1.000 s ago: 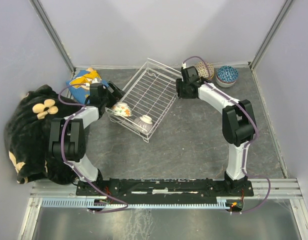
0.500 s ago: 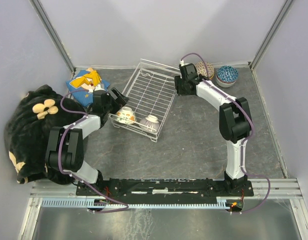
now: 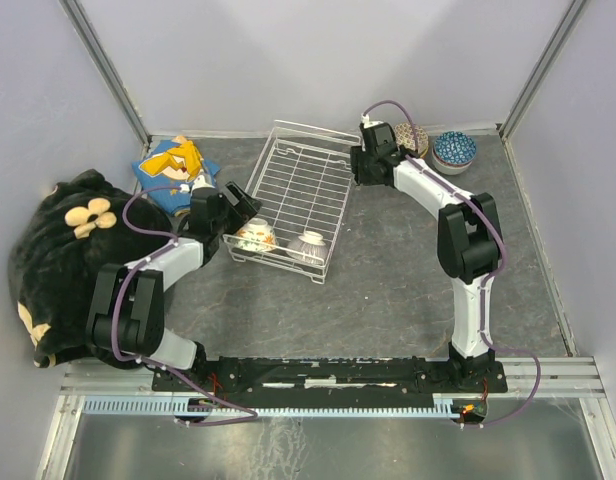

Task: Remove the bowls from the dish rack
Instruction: Pick up the bowl from the dish rack.

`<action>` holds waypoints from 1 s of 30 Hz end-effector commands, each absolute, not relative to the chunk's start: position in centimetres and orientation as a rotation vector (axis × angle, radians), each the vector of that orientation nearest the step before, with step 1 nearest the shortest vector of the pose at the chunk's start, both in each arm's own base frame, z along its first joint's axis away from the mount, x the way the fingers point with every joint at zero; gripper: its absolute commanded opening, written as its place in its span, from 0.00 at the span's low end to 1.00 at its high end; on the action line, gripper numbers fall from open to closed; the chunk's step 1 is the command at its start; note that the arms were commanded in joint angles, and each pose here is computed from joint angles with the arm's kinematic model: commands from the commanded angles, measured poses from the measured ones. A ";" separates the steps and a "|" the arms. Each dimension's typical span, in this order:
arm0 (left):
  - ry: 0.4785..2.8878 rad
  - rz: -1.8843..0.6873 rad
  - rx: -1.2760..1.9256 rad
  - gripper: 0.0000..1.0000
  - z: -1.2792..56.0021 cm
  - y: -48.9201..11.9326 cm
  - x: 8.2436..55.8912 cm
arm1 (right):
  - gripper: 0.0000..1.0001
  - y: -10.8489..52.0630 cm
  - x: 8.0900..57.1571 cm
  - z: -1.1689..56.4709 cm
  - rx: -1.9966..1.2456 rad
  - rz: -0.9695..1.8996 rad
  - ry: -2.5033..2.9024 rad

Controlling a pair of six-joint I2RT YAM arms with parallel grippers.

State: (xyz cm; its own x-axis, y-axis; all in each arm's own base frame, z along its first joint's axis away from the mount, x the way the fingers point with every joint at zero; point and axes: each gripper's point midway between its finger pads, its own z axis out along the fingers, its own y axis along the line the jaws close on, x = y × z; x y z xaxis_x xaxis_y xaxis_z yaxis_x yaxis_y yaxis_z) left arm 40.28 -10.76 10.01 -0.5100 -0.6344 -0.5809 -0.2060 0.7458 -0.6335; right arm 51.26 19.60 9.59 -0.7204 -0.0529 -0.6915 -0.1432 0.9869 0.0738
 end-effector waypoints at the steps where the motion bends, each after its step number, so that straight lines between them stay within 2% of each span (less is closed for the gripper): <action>1: 2.032 -0.736 -0.622 0.99 12.2 -12.7 39.5 | 0.63 20.6 53.7 12.8 -0.136 0.209 2.255; 11: 1.979 -0.459 -0.595 0.99 13.9 -9.1 41.7 | 0.65 17.8 51.0 16.2 -0.102 0.138 2.193; 22: 1.887 -0.423 -0.592 0.99 16.9 -7.8 42.6 | 0.65 16.9 47.7 20.9 -0.135 0.162 2.077; 30: 1.870 -0.442 -0.523 0.99 19.1 -7.9 40.5 | 0.65 25.7 42.1 23.3 -0.602 0.508 1.877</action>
State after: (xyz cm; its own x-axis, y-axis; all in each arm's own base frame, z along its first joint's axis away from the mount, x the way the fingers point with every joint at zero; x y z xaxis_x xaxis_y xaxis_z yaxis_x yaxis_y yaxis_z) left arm 41.10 -8.50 16.11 -0.3562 -0.6020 -0.7146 -0.2028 0.7964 -0.5698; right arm 44.85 19.44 19.87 -0.4994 -0.0942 -0.8612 -0.3134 0.9464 0.0782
